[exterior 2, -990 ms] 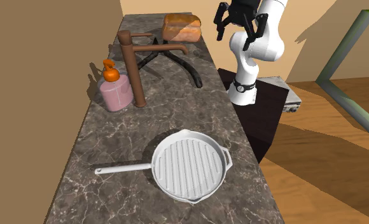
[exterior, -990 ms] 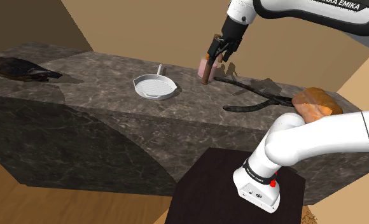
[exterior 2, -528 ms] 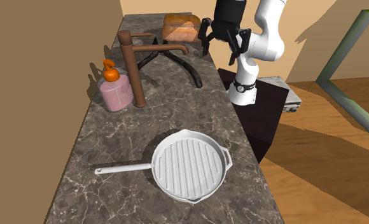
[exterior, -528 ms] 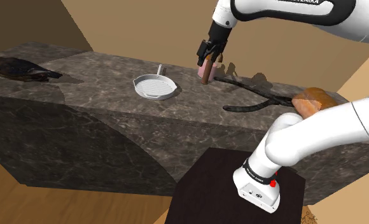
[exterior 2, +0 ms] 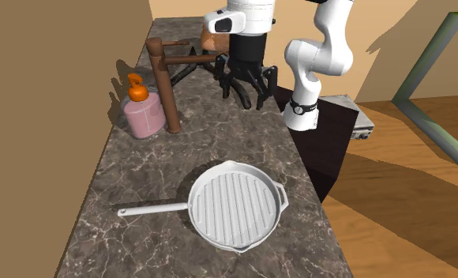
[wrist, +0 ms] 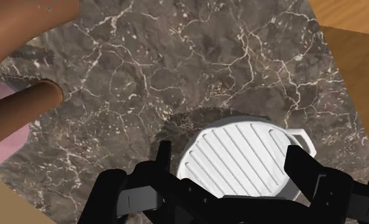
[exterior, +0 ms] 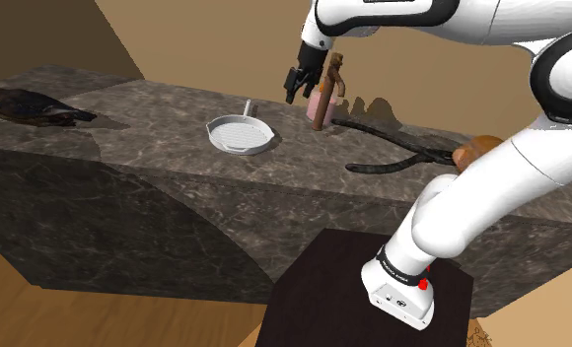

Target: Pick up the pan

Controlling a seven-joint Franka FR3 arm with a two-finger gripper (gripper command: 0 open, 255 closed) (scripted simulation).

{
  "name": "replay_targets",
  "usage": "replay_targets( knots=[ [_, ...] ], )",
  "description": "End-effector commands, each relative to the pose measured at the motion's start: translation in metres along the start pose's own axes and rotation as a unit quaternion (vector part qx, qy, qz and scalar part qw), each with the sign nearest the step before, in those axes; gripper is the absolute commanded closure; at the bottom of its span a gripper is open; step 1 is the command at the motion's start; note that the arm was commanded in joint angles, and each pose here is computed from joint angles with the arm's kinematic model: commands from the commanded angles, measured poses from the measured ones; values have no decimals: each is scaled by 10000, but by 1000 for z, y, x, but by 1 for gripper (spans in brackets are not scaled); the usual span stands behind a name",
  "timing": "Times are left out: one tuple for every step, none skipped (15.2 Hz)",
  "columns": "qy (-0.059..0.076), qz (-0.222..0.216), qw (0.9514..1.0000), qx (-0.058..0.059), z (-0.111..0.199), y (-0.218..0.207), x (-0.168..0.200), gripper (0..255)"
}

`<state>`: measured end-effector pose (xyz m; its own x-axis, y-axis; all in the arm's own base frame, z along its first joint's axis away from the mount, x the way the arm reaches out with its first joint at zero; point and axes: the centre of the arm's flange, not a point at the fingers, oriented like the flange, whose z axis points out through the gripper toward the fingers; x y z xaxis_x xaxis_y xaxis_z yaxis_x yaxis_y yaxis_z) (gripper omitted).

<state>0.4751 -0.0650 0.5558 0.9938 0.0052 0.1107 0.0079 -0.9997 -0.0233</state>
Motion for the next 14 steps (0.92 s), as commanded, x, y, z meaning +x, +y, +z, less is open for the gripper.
replay_targets(
  knots=[
    [-60,-136,9999,65,16,10,24,0],
    [-90,-201,9997,98,24,13,36,0],
    [-120,-266,9995,132,32,16,47,0],
    [-150,-330,9992,165,40,19,59,0],
    [-179,-395,9989,199,48,22,70,0],
    [-209,-459,9985,233,56,25,82,0],
    [-239,-524,9980,266,64,27,93,0],
    [-269,-588,9975,300,72,29,104,0],
    [-299,-653,9969,333,81,31,116,0],
    [-328,-717,9962,367,89,33,127,0],
    [-358,-781,9955,400,98,34,138,0],
    [-388,-846,9947,434,106,36,149,0],
    [-418,-910,9939,467,115,37,161,0],
    [-447,-974,9930,501,123,38,172,0]
  ],
)
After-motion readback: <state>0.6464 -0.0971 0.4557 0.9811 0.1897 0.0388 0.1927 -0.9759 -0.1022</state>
